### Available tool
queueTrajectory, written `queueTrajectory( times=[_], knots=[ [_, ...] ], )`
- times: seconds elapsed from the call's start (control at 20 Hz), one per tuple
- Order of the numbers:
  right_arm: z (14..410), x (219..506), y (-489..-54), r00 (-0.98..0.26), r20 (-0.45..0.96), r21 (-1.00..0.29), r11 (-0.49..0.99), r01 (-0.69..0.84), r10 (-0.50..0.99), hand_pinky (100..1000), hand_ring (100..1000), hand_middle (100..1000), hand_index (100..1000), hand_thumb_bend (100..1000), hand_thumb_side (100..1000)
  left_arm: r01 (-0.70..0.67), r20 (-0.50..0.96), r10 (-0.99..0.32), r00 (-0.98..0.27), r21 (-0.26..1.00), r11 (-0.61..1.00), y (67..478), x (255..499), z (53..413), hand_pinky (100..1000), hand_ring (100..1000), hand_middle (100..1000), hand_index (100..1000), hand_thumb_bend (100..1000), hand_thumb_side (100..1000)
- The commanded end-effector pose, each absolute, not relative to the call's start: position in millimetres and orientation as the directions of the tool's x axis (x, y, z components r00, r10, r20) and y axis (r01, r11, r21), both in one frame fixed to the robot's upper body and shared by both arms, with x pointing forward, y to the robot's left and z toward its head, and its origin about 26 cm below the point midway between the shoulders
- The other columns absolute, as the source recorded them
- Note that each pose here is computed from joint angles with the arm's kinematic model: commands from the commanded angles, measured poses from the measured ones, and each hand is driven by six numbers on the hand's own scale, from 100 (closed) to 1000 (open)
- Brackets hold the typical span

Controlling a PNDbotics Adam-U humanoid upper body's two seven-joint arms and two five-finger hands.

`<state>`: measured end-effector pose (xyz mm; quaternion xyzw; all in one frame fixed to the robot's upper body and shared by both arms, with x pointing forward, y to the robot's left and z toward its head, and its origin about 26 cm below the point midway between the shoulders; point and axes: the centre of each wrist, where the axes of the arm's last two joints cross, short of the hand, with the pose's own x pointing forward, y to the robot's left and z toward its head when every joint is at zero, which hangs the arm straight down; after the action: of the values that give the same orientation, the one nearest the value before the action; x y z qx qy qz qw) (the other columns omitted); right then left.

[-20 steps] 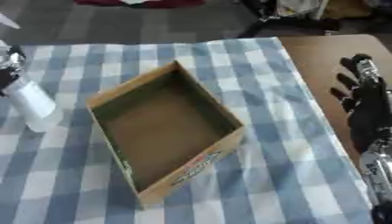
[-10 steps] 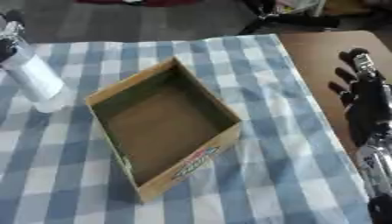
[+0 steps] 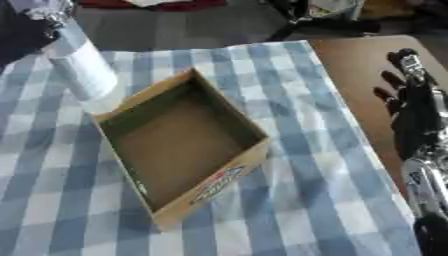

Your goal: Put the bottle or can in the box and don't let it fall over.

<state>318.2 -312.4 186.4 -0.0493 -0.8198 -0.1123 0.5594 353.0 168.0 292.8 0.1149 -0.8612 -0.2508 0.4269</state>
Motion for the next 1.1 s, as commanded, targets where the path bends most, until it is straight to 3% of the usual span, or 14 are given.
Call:
queueTrajectory(
  times=[0.05, 0.15, 0.45, 0.8, 0.95, 1.05, 1.1],
  knots=[
    [195, 317, -321, -0.392, 0.92, 0.145, 0.947, 0.288, -0.022, 958, 1000, 1000, 893, 100, 723, 0.007, 0.661, -0.404, -0.633, 0.527, 0.85, 152, 356, 294, 295, 596, 480, 245, 100, 408],
    [195, 316, -323, -0.39, 0.921, 0.158, 0.931, 0.33, -0.018, 962, 1000, 1000, 903, 100, 727, 0.018, 0.677, -0.402, -0.617, 0.522, 0.852, 142, 363, 283, 291, 595, 479, 237, 100, 448],
    [197, 315, -324, -0.387, 0.922, 0.171, 0.917, 0.36, -0.02, 961, 1000, 1000, 893, 100, 735, 0.03, 0.682, -0.427, -0.593, 0.549, 0.835, 117, 379, 252, 286, 596, 481, 236, 100, 418],
    [198, 315, -323, -0.39, 0.92, 0.183, 0.919, 0.349, -0.035, 959, 1000, 1000, 886, 100, 743, 0.052, 0.681, -0.468, -0.563, 0.595, 0.802, 108, 389, 226, 287, 612, 521, 258, 100, 328],
    [198, 315, -323, -0.392, 0.919, 0.186, 0.919, 0.348, -0.038, 958, 1000, 1000, 883, 100, 745, 0.092, 0.695, -0.483, -0.533, 0.615, 0.783, 109, 391, 214, 356, 675, 611, 350, 100, 177],
    [198, 314, -323, -0.392, 0.919, 0.188, 0.919, 0.348, -0.04, 958, 1000, 1000, 883, 100, 747, 0.141, 0.703, -0.496, -0.509, 0.637, 0.758, 109, 393, 206, 458, 733, 708, 470, 100, 199],
    [197, 314, -323, -0.392, 0.919, 0.189, 0.918, 0.348, -0.041, 958, 1000, 1000, 883, 100, 747, 0.168, 0.707, -0.502, -0.498, 0.646, 0.744, 110, 394, 202, 529, 773, 789, 588, 100, 241]
  ],
)
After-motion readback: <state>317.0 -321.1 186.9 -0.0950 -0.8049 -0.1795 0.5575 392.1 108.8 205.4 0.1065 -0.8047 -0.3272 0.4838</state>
